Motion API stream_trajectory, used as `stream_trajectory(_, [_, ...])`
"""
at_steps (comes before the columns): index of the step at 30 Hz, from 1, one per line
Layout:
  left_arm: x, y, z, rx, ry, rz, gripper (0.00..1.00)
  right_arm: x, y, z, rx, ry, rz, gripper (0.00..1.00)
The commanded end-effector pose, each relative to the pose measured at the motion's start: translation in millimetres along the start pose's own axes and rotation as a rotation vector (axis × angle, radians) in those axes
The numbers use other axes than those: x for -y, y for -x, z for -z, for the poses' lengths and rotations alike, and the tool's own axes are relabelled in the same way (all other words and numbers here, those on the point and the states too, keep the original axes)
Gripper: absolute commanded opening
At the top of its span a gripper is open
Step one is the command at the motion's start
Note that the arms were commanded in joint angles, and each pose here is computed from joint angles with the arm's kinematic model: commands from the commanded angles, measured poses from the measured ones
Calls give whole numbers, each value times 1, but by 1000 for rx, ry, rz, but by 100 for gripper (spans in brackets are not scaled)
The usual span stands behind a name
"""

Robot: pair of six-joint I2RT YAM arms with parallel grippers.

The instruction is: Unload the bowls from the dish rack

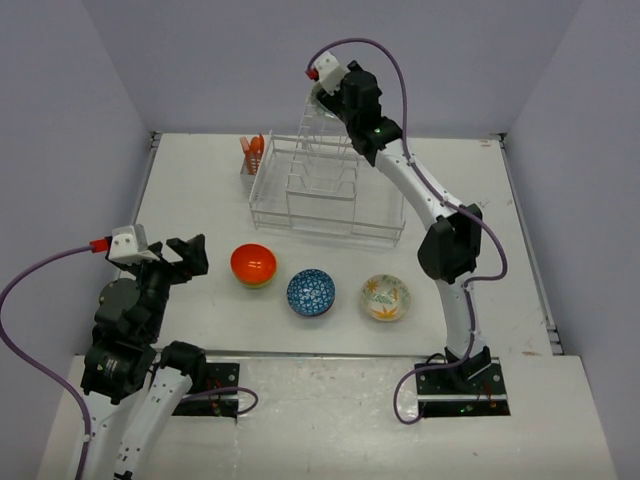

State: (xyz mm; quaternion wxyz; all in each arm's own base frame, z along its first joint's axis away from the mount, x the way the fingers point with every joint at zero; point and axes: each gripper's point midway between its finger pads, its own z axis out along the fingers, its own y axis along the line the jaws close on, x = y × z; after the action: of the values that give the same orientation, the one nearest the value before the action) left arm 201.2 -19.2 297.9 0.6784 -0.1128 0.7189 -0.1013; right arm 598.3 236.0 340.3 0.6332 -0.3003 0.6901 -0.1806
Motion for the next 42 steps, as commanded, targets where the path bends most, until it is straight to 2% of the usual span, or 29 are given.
stream_trajectory(1, [4,2,-2,6,-16,-1,100,12,9,-10,66,-67,-6,63])
stream_trajectory(2, [4,1,-3,4,-17,-2,100,13,10,-10,74,-75,-6,56])
stream_trajectory(4, [5,1,-3,2,-24,-5,100,13,11,-10,92,-82,-7,52])
stream_trajectory(5, [6,1,-3,2,-27,-6,100,13,10,-11,90,-85,1,42])
stream_trajectory(8, [7,-1,-5,-8,-30,-10,100,15,11,-13,105,-111,-2,26])
stream_trajectory(19, [8,0,-4,0,-38,-9,100,23,10,-12,133,-182,-47,1])
stream_trajectory(25, [7,1,-3,4,-37,-8,100,33,27,3,190,-186,-129,0])
stream_trajectory(33, [7,1,-2,7,-37,-7,100,72,59,39,283,-249,-212,0])
stream_trajectory(42, [6,1,-2,9,-34,-5,100,102,75,59,316,-324,-290,0])
